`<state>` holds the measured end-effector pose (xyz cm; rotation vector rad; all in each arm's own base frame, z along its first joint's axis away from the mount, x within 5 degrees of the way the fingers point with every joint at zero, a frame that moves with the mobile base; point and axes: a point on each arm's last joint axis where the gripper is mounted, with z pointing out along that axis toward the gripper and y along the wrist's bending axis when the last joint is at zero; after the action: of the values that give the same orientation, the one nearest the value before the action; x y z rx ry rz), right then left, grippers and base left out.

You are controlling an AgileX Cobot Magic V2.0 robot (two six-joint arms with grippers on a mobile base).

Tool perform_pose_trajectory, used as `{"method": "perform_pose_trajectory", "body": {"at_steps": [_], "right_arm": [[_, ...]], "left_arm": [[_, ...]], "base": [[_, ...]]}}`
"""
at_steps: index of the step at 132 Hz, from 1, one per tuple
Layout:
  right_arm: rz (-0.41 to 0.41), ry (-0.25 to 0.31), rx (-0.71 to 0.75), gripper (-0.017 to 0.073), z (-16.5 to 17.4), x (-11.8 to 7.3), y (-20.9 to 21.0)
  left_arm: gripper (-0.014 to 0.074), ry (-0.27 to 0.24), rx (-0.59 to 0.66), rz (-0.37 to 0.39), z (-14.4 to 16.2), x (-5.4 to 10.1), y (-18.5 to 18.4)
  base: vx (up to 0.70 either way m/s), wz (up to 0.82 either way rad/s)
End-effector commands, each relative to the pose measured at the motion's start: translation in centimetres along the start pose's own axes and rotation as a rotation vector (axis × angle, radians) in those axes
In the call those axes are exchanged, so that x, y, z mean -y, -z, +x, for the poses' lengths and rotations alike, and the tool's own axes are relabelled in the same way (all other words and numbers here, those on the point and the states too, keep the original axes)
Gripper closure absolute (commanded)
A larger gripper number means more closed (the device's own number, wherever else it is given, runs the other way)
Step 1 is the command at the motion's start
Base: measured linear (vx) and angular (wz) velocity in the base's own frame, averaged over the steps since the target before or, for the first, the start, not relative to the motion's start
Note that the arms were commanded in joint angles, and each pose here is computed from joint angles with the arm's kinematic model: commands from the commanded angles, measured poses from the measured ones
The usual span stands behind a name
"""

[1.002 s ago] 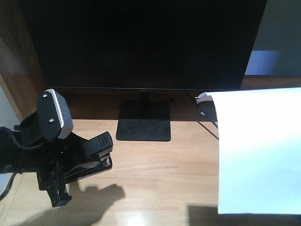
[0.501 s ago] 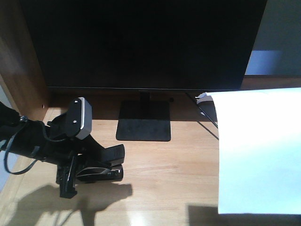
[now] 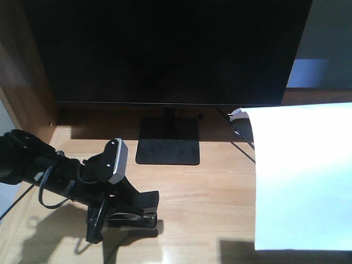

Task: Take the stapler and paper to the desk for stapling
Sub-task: 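Lower the left gripper with the black stapler toward the desk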

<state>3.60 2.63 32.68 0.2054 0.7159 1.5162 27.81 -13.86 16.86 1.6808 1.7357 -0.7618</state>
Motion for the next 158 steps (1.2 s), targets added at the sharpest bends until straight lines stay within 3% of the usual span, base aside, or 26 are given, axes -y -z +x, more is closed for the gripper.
{"method": "perform_pose_trajectory", "body": {"at_steps": [1,55,88,108,158], "right_arm": [[-0.047,0.009,0.007,0.0565,-0.2,-0.7,-0.5],[-0.047,0.009,0.007,0.0565,-0.2,-0.7,-0.5],[-0.047,0.009,0.007,0.0565,-0.2,-0.7,-0.5],[-0.047,0.009,0.007,0.0565,-0.2,-0.7,-0.5],[-0.047,0.009,0.007,0.0565,-0.2,-0.7,-0.5]], "left_arm": [[0.0600,0.008,0.101,-0.022,-1.8,-0.6,0.1],[0.0600,0.071,0.061,0.019,0.3,-2.0,-2.9],[0.0569,0.040,0.014,0.046,1.0,-1.8,-3.1],[0.0479,0.042,0.038,0.078,0.8,-1.5,-3.0],[0.0099,0.049,0.041,0.082,0.7,-1.5,-3.0]], "base": [[0.00,0.00],[0.00,0.00],[0.00,0.00],[0.00,0.00],[0.00,0.00]]}}
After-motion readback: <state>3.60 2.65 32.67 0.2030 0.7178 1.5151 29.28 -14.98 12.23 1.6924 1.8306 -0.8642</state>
